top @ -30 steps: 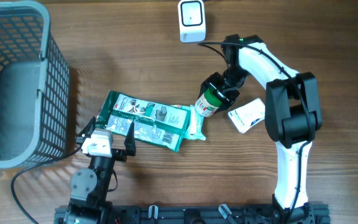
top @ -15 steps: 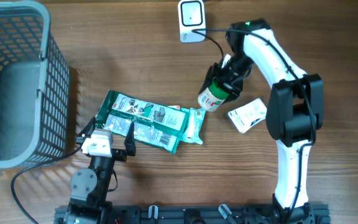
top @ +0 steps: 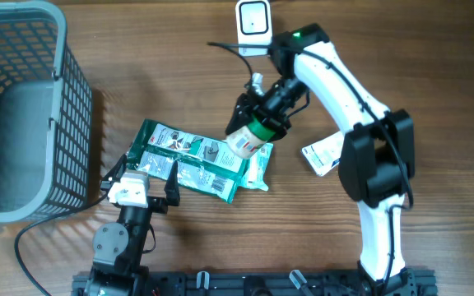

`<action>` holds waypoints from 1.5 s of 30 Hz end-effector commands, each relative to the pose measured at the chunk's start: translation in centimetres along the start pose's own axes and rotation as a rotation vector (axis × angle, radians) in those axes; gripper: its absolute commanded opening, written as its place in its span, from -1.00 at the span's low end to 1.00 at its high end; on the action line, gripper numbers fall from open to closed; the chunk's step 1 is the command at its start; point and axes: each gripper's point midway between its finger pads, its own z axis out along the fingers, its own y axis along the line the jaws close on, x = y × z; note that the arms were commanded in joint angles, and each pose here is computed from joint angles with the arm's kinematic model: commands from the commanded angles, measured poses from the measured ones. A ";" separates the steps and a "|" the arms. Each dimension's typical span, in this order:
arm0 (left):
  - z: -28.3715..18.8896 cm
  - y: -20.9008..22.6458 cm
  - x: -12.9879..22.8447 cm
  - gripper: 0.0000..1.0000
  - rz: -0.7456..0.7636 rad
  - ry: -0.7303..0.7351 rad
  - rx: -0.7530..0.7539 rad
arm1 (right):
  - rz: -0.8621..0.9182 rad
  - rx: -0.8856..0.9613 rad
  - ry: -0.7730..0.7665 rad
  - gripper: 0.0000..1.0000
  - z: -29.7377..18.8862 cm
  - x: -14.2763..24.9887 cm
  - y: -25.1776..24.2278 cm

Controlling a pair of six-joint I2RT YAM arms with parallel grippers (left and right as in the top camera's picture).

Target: Scan the item barcode

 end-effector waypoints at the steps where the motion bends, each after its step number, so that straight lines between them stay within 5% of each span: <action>1: 0.0 0.0 0.1 1.00 -0.013 -0.003 -0.003 | -0.105 -0.044 -0.033 0.04 -1.0 6.3 6.6; 7: 0.0 0.0 0.1 1.00 -0.013 -0.003 -0.003 | -0.147 0.112 -0.113 0.11 -0.1 12.8 8.8; 12: 0.0 0.0 0.1 1.00 -0.013 -0.003 -0.003 | -0.160 0.142 -0.127 0.11 0.1 13.3 8.8; 20: 0.0 0.0 0.1 1.00 -0.013 -0.003 -0.003 | -0.196 0.538 -0.710 0.19 -6.2 3.0 5.4; 28: 0.0 0.0 0.1 1.00 -0.013 -0.003 -0.003 | -0.175 0.813 -1.193 0.29 -14.8 -2.0 5.2; 33: 0.0 0.0 0.1 1.00 -0.013 -0.003 -0.003 | -0.115 0.879 -1.371 0.35 -17.5 -6.9 4.5; 45: 0.0 0.0 0.1 1.00 -0.013 -0.003 -0.003 | -0.323 0.955 -1.583 0.29 -20.3 -20.4 4.3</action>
